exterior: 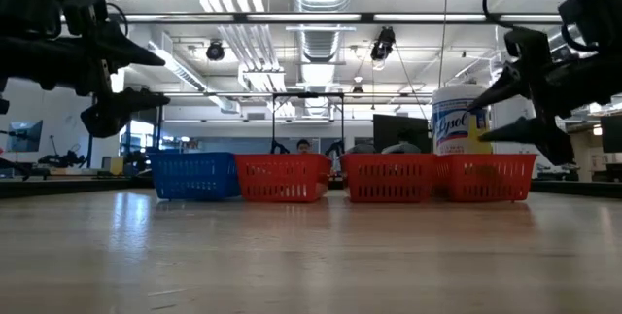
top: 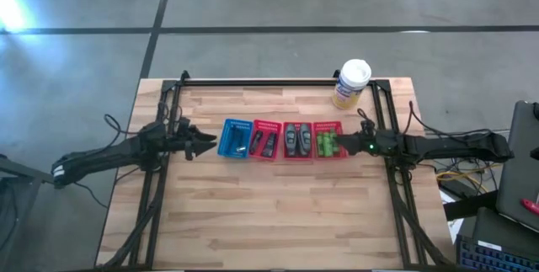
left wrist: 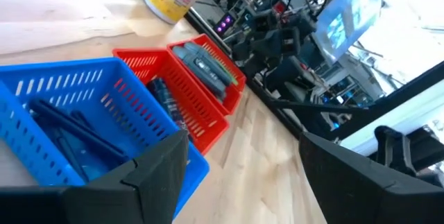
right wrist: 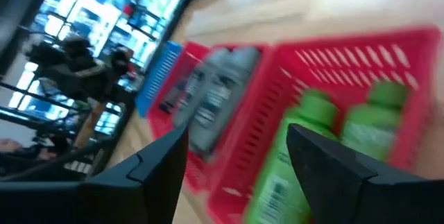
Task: Pick & Place Travel size toiletries
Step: Return to Home Position
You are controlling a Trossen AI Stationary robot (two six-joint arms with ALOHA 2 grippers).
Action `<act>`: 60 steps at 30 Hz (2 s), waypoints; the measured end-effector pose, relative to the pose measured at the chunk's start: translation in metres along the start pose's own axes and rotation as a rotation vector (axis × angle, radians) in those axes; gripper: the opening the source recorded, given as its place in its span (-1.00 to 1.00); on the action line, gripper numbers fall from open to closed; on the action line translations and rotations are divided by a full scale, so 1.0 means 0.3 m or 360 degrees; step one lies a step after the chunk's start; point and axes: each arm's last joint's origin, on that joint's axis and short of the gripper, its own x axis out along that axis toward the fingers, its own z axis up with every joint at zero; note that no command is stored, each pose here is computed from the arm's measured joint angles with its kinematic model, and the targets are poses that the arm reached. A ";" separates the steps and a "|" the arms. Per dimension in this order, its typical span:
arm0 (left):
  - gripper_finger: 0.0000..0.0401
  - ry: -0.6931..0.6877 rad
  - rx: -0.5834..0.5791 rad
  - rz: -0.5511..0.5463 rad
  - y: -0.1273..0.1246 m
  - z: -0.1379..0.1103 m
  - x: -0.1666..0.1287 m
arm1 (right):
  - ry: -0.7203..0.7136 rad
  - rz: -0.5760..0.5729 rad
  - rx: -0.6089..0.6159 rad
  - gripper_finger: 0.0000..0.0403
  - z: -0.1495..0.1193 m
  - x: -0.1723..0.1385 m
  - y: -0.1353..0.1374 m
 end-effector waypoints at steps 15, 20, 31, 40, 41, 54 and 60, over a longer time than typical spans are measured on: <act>0.40 -0.0222 0.0036 -0.0141 -0.018 0.026 -0.032 | -0.0024 0.0030 0.0040 0.44 0.000 -0.005 -0.009; 0.40 -0.0320 0.0054 -0.0209 -0.028 0.038 -0.047 | -0.0102 0.0157 0.0088 0.53 0.019 -0.027 0.008; 0.40 -0.0326 0.0065 -0.0267 -0.038 0.039 -0.048 | -0.0254 0.0442 0.0191 0.71 0.056 -0.081 0.040; 0.40 -0.0330 0.0061 -0.0242 -0.033 0.039 -0.047 | -0.0333 0.0531 0.0231 0.78 0.074 -0.098 0.048; 0.40 -0.0339 0.0061 -0.0233 -0.031 0.041 -0.048 | -0.0346 0.0524 0.0235 0.77 0.076 -0.098 0.047; 0.40 -0.0448 0.0052 -0.0118 -0.008 0.062 -0.054 | -0.0538 0.0392 0.0259 0.60 0.113 -0.091 0.020; 0.40 -0.0448 0.0051 -0.0117 -0.008 0.061 -0.054 | -0.0538 0.0392 0.0258 0.54 0.113 -0.091 0.020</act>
